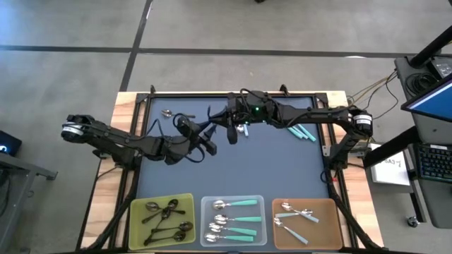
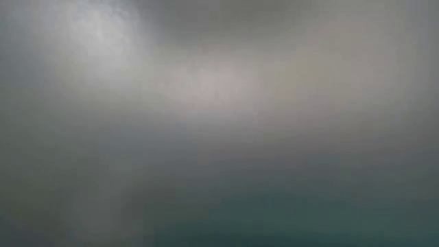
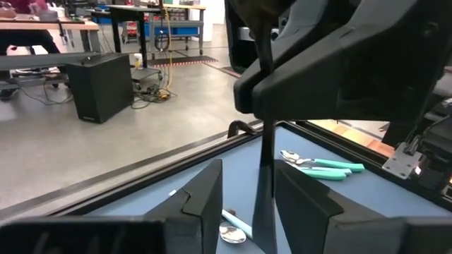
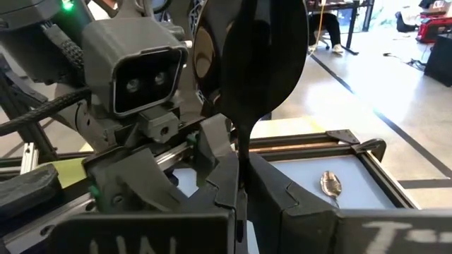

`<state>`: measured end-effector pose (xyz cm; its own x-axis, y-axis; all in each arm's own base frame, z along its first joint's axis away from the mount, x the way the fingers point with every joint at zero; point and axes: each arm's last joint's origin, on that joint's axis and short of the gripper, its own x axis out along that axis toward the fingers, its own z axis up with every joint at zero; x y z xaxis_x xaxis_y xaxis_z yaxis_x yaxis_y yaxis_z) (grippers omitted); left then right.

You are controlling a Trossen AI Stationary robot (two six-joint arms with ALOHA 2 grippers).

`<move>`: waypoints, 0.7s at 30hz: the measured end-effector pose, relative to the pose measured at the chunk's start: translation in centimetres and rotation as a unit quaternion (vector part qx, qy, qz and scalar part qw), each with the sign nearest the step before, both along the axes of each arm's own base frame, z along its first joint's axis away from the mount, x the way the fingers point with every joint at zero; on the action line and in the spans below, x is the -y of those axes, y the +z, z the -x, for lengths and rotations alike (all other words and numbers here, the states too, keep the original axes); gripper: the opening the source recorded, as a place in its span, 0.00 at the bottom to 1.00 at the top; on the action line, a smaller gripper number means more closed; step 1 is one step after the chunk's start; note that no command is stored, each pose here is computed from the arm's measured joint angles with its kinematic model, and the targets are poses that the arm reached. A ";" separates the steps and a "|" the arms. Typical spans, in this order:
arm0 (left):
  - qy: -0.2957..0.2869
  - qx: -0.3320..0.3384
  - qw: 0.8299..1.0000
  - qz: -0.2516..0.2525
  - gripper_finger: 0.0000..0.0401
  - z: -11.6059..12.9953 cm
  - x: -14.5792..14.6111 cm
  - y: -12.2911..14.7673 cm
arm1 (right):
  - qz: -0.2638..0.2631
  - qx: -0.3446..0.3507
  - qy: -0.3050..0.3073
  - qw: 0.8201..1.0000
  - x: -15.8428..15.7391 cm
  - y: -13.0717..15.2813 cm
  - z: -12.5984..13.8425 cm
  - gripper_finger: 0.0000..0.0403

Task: Sort silverware by color (type)
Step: Put the black spoon into the yellow bin

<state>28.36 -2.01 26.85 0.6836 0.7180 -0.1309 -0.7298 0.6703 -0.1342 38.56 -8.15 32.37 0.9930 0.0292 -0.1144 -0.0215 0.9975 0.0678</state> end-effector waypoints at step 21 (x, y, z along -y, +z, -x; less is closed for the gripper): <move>-0.022 0.004 1.000 0.006 0.00 -0.1 -0.1 0.0 | -0.036 -0.015 0.002 0.999 0.0 0.0 0.3 0.18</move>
<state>28.50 -1.89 26.89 0.7156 0.6857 -0.1335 -0.6985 0.7000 -0.1485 38.28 -8.12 32.34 0.9889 0.0422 -0.1425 -0.0221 0.9899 0.1400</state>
